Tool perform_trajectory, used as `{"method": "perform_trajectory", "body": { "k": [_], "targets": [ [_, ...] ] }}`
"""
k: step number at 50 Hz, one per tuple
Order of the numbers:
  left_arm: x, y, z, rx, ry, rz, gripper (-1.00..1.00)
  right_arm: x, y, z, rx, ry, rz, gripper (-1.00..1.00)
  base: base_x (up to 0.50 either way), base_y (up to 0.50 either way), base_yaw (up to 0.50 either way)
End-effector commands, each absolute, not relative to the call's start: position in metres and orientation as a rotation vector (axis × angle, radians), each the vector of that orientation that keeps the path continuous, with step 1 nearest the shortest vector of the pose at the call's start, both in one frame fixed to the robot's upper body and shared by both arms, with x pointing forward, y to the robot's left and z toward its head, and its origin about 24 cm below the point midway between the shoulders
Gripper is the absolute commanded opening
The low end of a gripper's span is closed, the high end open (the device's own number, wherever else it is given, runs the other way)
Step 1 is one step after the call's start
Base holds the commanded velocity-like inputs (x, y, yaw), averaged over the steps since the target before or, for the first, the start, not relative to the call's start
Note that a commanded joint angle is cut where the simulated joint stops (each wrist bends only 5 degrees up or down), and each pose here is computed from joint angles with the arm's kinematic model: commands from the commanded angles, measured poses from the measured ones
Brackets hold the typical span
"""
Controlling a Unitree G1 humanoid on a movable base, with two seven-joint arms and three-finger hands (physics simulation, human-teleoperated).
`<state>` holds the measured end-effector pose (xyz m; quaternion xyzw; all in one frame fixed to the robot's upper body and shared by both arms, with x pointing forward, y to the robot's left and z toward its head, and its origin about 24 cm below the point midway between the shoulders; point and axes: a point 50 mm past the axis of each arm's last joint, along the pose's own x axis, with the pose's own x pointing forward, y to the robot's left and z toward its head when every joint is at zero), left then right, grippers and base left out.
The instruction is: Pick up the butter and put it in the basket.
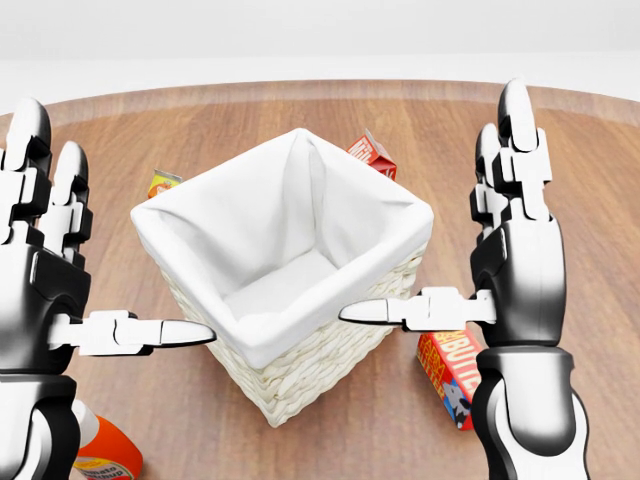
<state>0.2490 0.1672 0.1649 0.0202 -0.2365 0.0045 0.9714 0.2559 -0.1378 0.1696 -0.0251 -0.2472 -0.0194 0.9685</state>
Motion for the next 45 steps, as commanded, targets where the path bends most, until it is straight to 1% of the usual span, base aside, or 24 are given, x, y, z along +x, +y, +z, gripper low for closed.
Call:
{"method": "perform_trajectory", "body": {
  "k": [1, 13, 18, 23, 38, 45],
  "targets": [
    [0.249, 0.168, 0.165, 0.039, -0.478, 0.01, 1.0, 0.261, -0.155, 0.142, -0.172, -0.378, -0.118, 1.0, 0.0, 0.0, 0.0],
    [0.249, 0.168, 0.163, 0.036, -0.471, 0.009, 1.0, 0.263, -0.175, 0.096, -0.244, -0.172, -0.177, 1.0, 0.0, 0.0, 0.0],
    [0.249, 0.167, 0.163, 0.034, -0.468, 0.01, 1.0, 0.26, -0.188, 0.056, -0.275, -0.001, -0.218, 1.0, 0.0, 0.0, 0.0],
    [0.249, 0.167, 0.163, 0.032, -0.468, 0.01, 1.0, 0.258, -0.196, 0.031, -0.286, 0.107, -0.249, 1.0, 0.0, 0.0, 0.0],
    [0.248, 0.167, 0.163, 0.027, -0.471, 0.011, 1.0, 0.249, -0.217, -0.014, -0.306, 0.219, -0.295, 1.0, 0.0, 0.0, 0.0],
    [0.248, 0.167, 0.162, 0.025, -0.466, 0.012, 1.0, 0.248, -0.219, -0.022, -0.314, 0.25, -0.318, 1.0, 0.0, 0.0, 0.0]
  ]
}}
